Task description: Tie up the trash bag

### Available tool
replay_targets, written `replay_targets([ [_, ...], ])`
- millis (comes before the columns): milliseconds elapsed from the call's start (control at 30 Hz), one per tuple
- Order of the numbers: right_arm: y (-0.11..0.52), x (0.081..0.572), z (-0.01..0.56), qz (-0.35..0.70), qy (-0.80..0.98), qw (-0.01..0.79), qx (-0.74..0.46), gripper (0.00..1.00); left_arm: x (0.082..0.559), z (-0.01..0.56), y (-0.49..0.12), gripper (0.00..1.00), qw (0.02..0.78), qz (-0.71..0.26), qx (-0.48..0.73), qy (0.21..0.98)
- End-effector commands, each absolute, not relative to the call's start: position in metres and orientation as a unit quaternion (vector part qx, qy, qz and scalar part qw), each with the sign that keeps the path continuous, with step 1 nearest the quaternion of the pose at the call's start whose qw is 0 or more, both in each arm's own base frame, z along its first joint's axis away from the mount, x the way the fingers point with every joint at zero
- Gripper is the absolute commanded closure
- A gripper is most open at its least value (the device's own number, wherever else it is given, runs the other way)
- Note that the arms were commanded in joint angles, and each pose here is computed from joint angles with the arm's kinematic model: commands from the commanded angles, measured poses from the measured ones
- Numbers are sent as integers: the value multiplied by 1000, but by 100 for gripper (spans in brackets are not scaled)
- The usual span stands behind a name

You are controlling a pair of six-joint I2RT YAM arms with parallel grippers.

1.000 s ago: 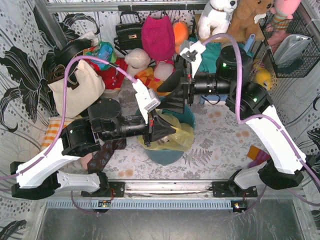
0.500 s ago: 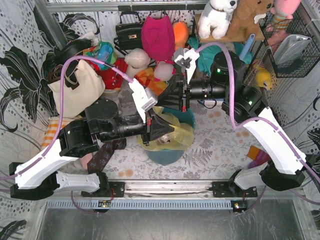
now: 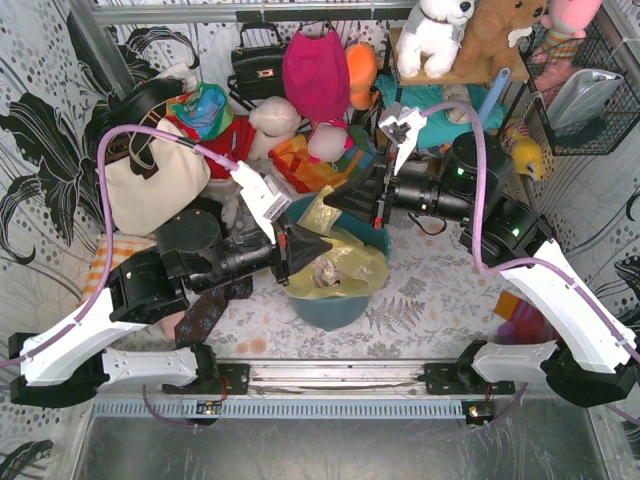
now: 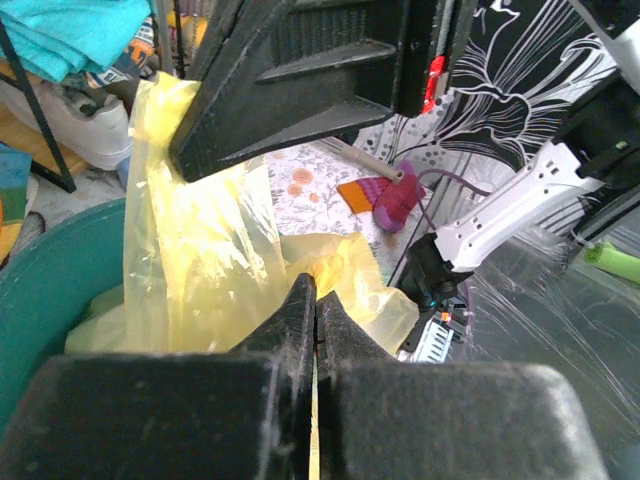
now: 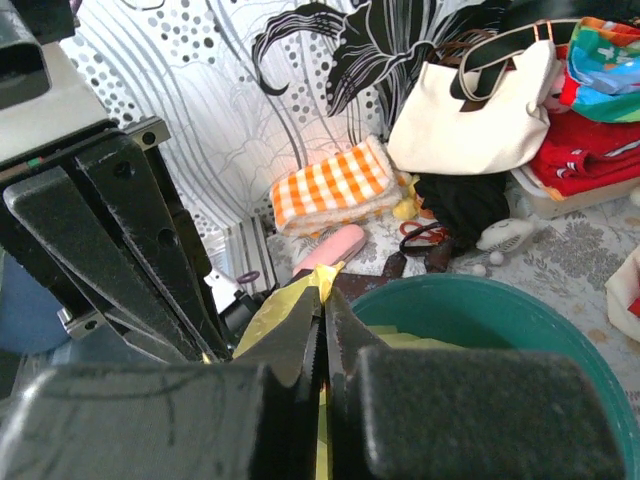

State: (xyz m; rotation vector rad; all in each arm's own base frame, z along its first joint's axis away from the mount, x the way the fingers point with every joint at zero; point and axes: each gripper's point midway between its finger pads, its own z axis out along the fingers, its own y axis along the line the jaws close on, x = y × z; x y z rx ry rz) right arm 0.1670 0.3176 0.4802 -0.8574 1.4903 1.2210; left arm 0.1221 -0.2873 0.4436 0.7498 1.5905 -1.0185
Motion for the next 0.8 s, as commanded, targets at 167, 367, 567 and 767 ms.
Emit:
replay_targets([
  [167, 303, 176, 482, 504, 629, 523, -277, 100, 145, 466, -280, 100, 589, -410, 260, 646],
  [367, 299, 170, 480, 526, 630, 515, -249, 100, 155, 460, -280, 100, 595, -386, 247, 660],
  [567, 295, 161, 484, 531, 603, 531, -268, 100, 157, 456, -278, 100, 594, -384, 240, 664],
  [767, 294, 164, 497, 514, 588, 553, -290, 100, 159, 449, -275, 100, 591, -375, 233, 675],
])
